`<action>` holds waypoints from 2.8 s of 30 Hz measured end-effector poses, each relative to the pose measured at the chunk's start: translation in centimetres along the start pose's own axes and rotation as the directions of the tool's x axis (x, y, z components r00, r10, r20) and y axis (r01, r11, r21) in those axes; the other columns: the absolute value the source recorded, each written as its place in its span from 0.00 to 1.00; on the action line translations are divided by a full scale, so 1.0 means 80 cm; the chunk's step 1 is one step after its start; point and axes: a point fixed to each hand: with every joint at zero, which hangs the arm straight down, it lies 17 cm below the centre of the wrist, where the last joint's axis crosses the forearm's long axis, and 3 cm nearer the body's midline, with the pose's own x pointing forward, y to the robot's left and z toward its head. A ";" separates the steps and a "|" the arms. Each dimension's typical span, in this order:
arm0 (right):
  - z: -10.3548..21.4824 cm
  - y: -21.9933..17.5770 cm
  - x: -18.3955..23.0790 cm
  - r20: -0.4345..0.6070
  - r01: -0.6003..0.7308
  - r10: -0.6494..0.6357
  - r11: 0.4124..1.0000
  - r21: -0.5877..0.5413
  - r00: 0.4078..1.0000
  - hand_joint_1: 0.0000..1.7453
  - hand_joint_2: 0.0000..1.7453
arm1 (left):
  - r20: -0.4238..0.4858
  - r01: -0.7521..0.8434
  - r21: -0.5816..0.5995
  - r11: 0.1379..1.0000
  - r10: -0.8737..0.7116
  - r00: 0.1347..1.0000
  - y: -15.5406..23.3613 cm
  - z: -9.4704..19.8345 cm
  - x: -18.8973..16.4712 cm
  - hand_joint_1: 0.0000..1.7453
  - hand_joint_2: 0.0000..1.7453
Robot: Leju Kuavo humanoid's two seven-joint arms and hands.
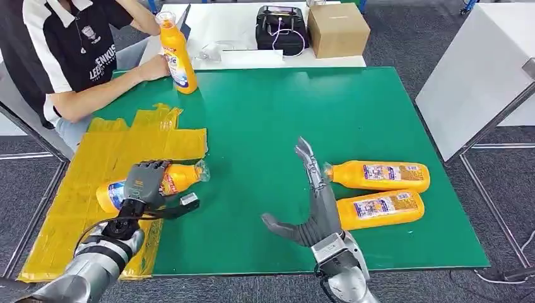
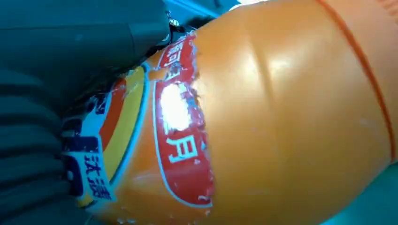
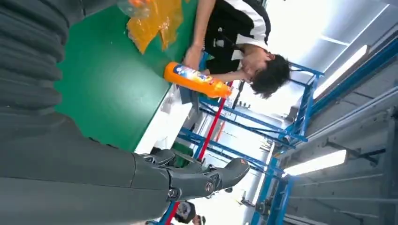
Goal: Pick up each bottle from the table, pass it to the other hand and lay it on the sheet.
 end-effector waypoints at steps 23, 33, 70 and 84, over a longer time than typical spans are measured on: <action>-0.004 0.018 -0.002 -0.005 0.007 -0.007 0.999 0.046 1.000 0.00 1.00 | 0.008 -0.104 -0.012 0.994 0.105 0.994 -0.005 0.007 0.034 0.00 1.00; -0.002 0.020 -0.011 -0.025 0.002 0.000 0.999 0.053 1.000 0.00 1.00 | 0.020 -0.222 -0.004 0.975 0.222 0.975 -0.001 0.005 0.043 0.00 1.00; -0.001 0.030 -0.035 -0.075 -0.015 0.022 0.996 0.085 0.997 0.00 1.00 | 0.119 -0.383 0.111 0.917 0.371 0.921 0.058 0.004 0.104 0.00 1.00; -0.003 0.010 -0.036 -0.069 -0.181 0.184 0.982 0.045 0.981 0.00 1.00 | 0.247 -0.977 0.090 0.192 0.946 0.209 0.168 0.006 0.125 0.00 1.00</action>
